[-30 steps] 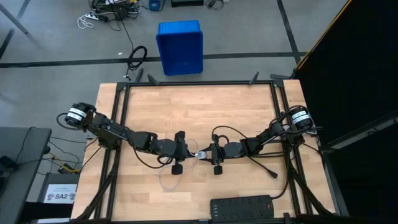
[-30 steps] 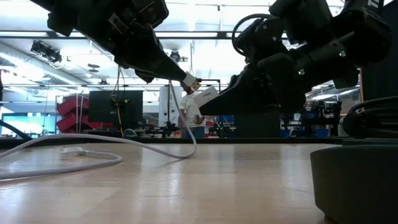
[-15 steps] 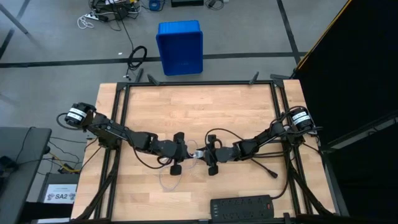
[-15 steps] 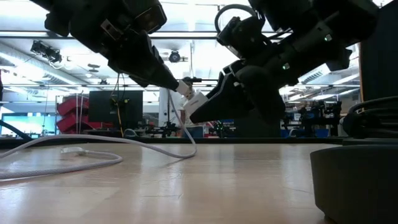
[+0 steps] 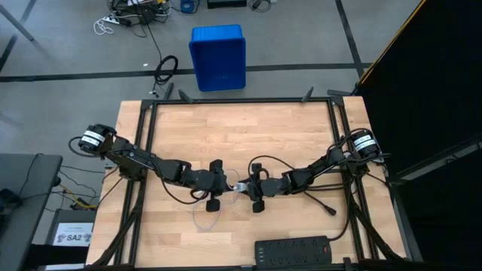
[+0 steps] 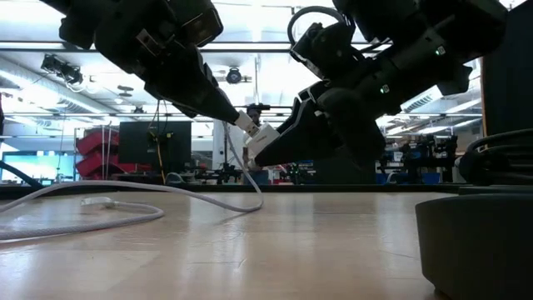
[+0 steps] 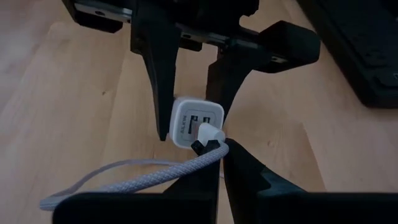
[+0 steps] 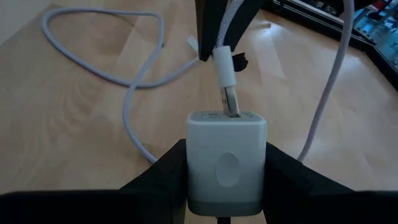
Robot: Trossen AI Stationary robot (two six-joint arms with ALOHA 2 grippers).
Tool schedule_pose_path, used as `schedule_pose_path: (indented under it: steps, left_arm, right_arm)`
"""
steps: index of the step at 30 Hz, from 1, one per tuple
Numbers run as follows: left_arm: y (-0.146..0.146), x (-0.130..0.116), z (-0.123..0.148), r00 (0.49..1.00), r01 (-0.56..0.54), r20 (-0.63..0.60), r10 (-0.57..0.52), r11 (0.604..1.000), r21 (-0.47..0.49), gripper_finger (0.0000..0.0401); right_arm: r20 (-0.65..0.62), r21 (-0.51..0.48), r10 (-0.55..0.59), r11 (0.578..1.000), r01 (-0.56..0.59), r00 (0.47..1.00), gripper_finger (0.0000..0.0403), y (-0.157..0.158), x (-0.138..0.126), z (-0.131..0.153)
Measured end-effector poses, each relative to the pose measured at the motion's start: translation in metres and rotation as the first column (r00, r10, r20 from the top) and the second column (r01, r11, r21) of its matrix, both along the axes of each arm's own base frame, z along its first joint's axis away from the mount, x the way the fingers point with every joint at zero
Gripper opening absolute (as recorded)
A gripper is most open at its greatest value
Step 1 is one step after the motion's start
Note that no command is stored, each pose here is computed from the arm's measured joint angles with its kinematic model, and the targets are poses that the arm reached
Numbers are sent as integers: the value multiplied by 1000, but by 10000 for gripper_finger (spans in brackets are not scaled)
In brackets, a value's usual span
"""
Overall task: Insert USB
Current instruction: Insert the white USB cable into the white charger adapter
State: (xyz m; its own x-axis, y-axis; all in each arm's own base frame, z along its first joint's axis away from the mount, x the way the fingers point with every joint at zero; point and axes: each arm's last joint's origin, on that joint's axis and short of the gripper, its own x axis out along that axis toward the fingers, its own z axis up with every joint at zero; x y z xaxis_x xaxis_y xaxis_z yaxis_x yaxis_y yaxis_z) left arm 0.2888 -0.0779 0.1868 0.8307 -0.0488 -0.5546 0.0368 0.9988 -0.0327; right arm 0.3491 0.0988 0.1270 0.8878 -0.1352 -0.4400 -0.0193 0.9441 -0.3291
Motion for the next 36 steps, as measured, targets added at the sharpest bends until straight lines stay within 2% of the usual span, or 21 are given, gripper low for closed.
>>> schedule_pose_path:
  steps: [24, 36]
  left_arm:
    - [-1, 0, 1, 1000, 13, 6, -13, 1000, -9, 0]
    - [1, 4, -4, 1000, -3, 7, 3, 1000, -3, 0]
  right_arm:
    - [25, 21, 16, 1000, -16, 1000, 118, 1, 1, 2]
    - [2, 27, 13, 1000, -13, 1000, 118, 7, 11, 11]
